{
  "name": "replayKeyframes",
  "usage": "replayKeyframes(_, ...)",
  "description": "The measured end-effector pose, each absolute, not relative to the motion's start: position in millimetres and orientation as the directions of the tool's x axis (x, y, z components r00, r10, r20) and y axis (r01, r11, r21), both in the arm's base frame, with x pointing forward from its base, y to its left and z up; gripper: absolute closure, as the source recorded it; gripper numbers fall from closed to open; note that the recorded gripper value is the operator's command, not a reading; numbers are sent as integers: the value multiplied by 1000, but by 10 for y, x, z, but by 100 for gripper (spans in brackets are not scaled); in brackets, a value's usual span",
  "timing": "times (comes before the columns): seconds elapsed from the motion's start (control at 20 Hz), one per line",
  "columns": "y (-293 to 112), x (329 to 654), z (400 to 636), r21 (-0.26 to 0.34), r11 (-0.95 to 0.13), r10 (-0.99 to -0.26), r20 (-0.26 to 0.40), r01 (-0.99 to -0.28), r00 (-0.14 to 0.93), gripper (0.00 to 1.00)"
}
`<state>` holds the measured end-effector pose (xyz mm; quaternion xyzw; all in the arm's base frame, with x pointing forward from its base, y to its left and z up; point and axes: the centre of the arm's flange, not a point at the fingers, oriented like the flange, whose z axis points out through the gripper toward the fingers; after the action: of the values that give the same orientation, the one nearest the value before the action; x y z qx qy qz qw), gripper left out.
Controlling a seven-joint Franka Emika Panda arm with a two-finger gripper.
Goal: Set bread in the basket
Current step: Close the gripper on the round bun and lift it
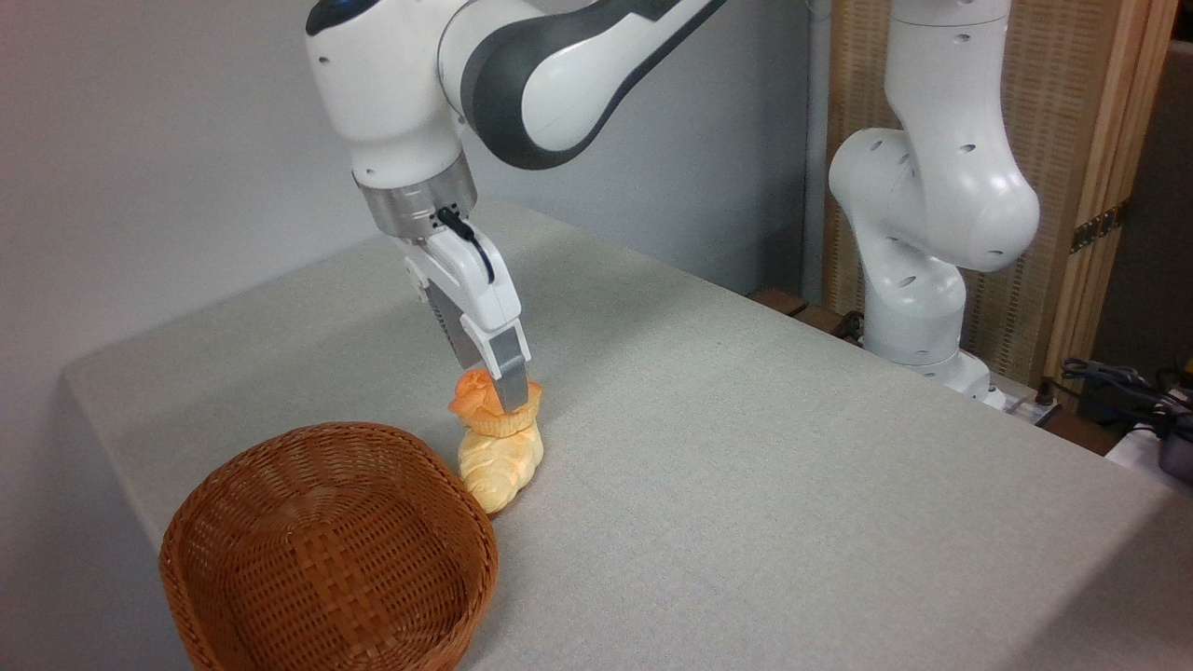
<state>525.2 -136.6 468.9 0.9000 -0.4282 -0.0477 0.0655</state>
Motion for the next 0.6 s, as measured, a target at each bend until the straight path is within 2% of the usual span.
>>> replayKeyframes(0.25, -1514, 5261, 4477, 168, -601, -798, -71, -782, 598, 0)
replayKeyframes(0.3, -1532, 5262, 4446, 167, -597, -801, -78, -785, 593, 5)
replayKeyframes(0.35, -1544, 5264, 4423, 168, -595, -803, -83, -786, 590, 14)
replayKeyframes(0.45, -1557, 5266, 4398, 169, -593, -805, -87, -788, 587, 45)
replayKeyframes(0.5, -1566, 5265, 4392, 170, -591, -806, -88, -789, 585, 57)
replayKeyframes(0.55, -1579, 5263, 4388, 170, -589, -807, -89, -790, 583, 64)
replayKeyframes(0.6, -1589, 5261, 4386, 170, -588, -809, -89, -791, 582, 65)
